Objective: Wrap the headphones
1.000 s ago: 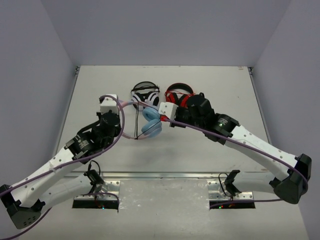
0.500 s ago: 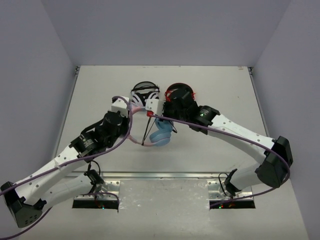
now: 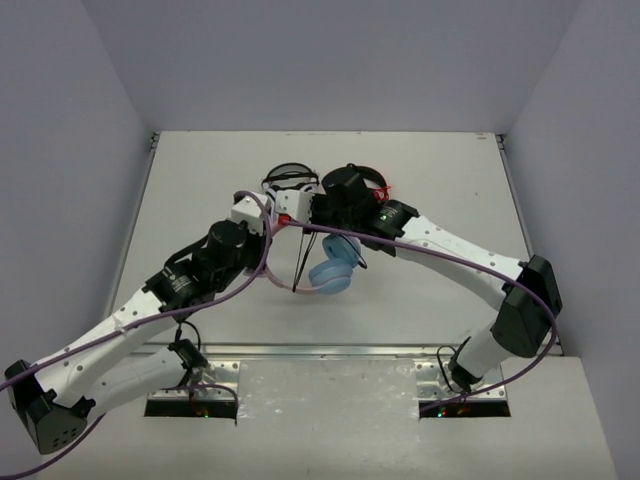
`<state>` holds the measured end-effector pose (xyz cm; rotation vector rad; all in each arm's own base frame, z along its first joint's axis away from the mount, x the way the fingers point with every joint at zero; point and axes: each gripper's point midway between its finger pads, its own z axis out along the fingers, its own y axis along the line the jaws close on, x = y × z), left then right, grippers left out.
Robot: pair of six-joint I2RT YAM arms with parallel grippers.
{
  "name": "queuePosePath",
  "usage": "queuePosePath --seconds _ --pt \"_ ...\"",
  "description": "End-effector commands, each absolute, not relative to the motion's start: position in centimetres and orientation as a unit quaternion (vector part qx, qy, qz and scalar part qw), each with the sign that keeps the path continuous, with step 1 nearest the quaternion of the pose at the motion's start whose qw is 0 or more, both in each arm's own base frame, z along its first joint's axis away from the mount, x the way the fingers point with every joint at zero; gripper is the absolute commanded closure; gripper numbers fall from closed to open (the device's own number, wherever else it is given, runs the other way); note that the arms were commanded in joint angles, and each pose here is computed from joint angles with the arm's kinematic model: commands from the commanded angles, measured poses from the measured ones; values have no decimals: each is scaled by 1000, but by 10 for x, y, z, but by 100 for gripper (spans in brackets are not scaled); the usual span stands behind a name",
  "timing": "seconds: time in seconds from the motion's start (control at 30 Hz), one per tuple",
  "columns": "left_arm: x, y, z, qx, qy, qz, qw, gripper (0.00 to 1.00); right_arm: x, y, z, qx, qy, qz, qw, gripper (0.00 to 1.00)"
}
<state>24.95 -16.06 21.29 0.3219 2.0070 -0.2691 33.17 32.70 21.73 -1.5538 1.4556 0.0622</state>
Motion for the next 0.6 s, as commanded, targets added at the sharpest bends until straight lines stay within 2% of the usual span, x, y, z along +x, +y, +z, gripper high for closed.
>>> queuePosePath --seconds 0.0,0.37,0.57 --pt "227 -182 222 196 816 -182 513 100 380 305 266 -576 607 -43 546 97" --pt "233 -160 233 154 813 -145 542 100 373 297 261 -569 621 -3 539 90" --pt "231 -163 237 161 806 -157 548 100 371 295 257 -580 622 12 526 82"
